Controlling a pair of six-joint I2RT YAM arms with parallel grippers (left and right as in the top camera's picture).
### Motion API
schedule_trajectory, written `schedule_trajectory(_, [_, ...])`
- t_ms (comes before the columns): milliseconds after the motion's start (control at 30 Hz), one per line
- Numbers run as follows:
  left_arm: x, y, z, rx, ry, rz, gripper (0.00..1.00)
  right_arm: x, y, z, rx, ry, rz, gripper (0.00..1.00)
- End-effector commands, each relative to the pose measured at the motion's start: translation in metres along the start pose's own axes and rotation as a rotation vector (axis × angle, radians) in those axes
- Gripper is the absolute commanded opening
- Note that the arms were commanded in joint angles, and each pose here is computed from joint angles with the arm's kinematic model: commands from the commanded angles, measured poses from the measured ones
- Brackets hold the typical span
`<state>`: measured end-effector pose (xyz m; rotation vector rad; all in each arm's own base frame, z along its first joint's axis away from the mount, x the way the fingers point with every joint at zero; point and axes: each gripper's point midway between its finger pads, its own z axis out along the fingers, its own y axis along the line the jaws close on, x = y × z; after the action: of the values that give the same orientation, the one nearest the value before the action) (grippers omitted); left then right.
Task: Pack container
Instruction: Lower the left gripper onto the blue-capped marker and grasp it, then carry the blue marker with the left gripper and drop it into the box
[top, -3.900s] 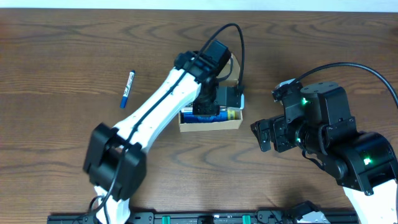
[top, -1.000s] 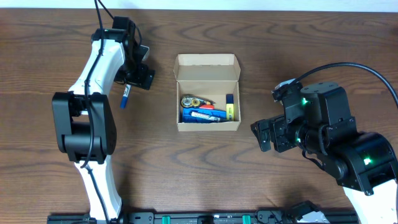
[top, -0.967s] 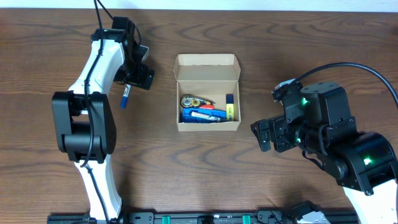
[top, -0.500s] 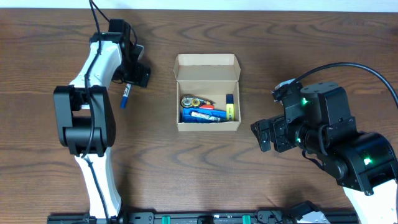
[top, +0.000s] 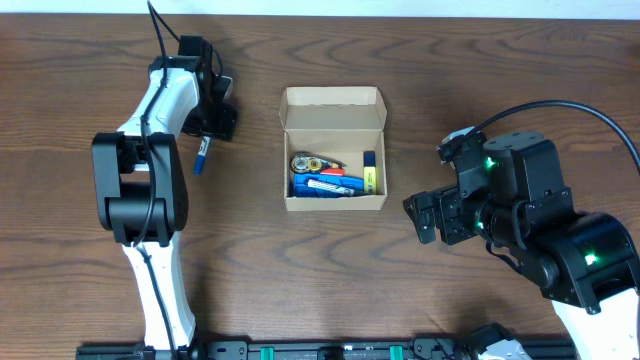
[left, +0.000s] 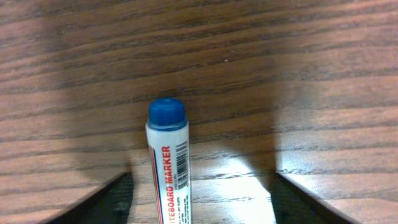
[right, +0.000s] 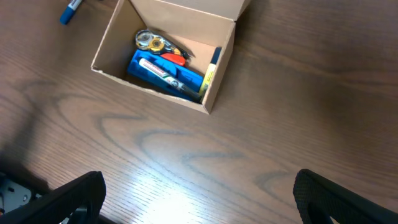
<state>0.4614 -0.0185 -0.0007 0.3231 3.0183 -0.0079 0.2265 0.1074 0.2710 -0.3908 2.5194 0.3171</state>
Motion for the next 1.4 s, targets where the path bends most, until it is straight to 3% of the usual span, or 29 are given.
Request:
schedule_trajectory(0, [0.009,0.004,0.016,-0.012,0.048,-0.003,0.53,-0.003,-0.001,-0.004,0.005,-0.013,-0.005,0.99])
schedule_trajectory(133, [0.011,0.004,0.015,-0.018,0.058,-0.024,0.27,-0.003,-0.001,-0.004,0.005,-0.013,-0.005,0.99])
schedule_trajectory(367, [0.017,0.003,0.014,-0.015,0.082,-0.035,0.06,-0.003,-0.001,-0.004,0.005,-0.013,-0.005,0.99])
schedule_trajectory(633, [0.015,0.003,-0.012,-0.017,0.066,-0.073,0.06,-0.003,-0.001,-0.004,0.005,-0.013,-0.005,0.99])
schedule_trajectory(1000, [-0.015,-0.018,-0.163,-0.017,-0.285,-0.023,0.06,-0.003,-0.001,-0.004,0.005,-0.013,-0.005,0.99])
schedule_trajectory(1167, [-0.017,-0.079,-0.220,0.072,-0.431,0.204,0.06,-0.003,-0.001,-0.004,0.005,-0.013,-0.005,0.99])
schedule_trajectory(1367, [-0.005,-0.166,-0.233,0.130,-0.473,0.600,0.06,-0.003,-0.001,-0.004,0.005,-0.013,-0.005,0.99])
